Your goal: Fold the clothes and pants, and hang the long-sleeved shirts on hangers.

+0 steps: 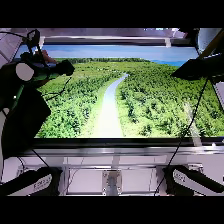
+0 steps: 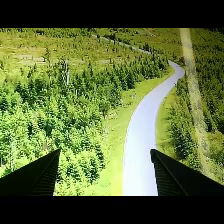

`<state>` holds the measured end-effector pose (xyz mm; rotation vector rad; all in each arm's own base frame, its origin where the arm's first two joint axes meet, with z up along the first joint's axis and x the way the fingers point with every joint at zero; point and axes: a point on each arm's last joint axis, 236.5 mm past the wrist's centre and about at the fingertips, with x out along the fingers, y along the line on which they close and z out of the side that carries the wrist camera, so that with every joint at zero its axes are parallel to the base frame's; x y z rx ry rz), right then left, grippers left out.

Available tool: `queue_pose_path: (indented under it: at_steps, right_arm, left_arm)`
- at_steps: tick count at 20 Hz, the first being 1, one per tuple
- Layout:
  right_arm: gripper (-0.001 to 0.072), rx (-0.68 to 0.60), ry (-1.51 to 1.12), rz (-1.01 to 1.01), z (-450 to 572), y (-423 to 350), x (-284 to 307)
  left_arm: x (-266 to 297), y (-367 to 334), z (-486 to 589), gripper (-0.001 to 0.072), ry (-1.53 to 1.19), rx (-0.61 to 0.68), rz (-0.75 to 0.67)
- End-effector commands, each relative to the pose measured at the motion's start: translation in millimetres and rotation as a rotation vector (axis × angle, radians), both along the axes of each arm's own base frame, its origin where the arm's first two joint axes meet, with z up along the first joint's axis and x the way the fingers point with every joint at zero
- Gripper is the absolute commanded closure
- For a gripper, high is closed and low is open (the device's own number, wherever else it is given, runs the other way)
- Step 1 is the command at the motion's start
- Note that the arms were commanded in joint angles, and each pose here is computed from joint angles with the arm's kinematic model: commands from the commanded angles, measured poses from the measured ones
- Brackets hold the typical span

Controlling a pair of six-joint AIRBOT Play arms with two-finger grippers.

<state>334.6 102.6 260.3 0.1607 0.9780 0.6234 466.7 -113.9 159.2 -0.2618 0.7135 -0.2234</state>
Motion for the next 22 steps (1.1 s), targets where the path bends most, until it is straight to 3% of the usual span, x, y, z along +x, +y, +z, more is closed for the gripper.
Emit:
queue_pose_path:
  at_steps: [1,2,5,6,8,9,13,15,17,18,19,22]
  right_arm:
    - [0.069,0.016,-0.076,-0.034,10,-1,17]
    - [0.069,0.028,-0.122,-0.063,17,-2,28]
    - [0.0684,0.07,-0.271,-0.156,43,-9,61]
    - [0.061,0.071,-0.286,-0.167,46,-10,64]
    - [0.0343,0.058,-0.291,-0.18,44,-15,68]
    - [0.029,0.054,-0.288,-0.183,43,-16,69]
    - [0.029,0.051,-0.252,-0.186,28,-18,80]
    - [0.0252,0.052,-0.228,-0.189,17,-19,89]
    - [0.0233,0.055,-0.192,-0.19,3,-20,97]
    - [0.0163,0.06,-0.173,-0.191,-4,-20,102]
    - [0.011,0.063,-0.157,-0.191,-10,-20,106]
    - [0.0088,0.074,-0.122,-0.206,-21,-20,112]
  left_arm:
    - [14,5,-9,0.0065,-0.016,0.02,0.016]
    - [14,11,-21,0.0066,0.011,0.064,0.016]
    - [17,62,-67,0.022,0.104,0.355,0.03]
    - [21,86,-74,0.0218,0.116,0.453,0.049]
    - [29,138,-76,0.0217,0.116,0.561,0.125]
    - [33,169,-70,0.0217,0.099,0.546,0.217]
    - [19,299,-56,0.0212,0.058,0.29,0.667]
    - [1,340,-64,0.0116,0.084,0.172,0.787]
    - [-7,360,-72,0.0116,0.088,0.032,0.868]
    - [-8,365,-79,0.0116,0.098,-0.018,0.889]
    - [-7,366,-87,0.0116,0.112,-0.038,0.886]
    - [-2,365,-111,0.0116,0.156,-0.048,0.865]
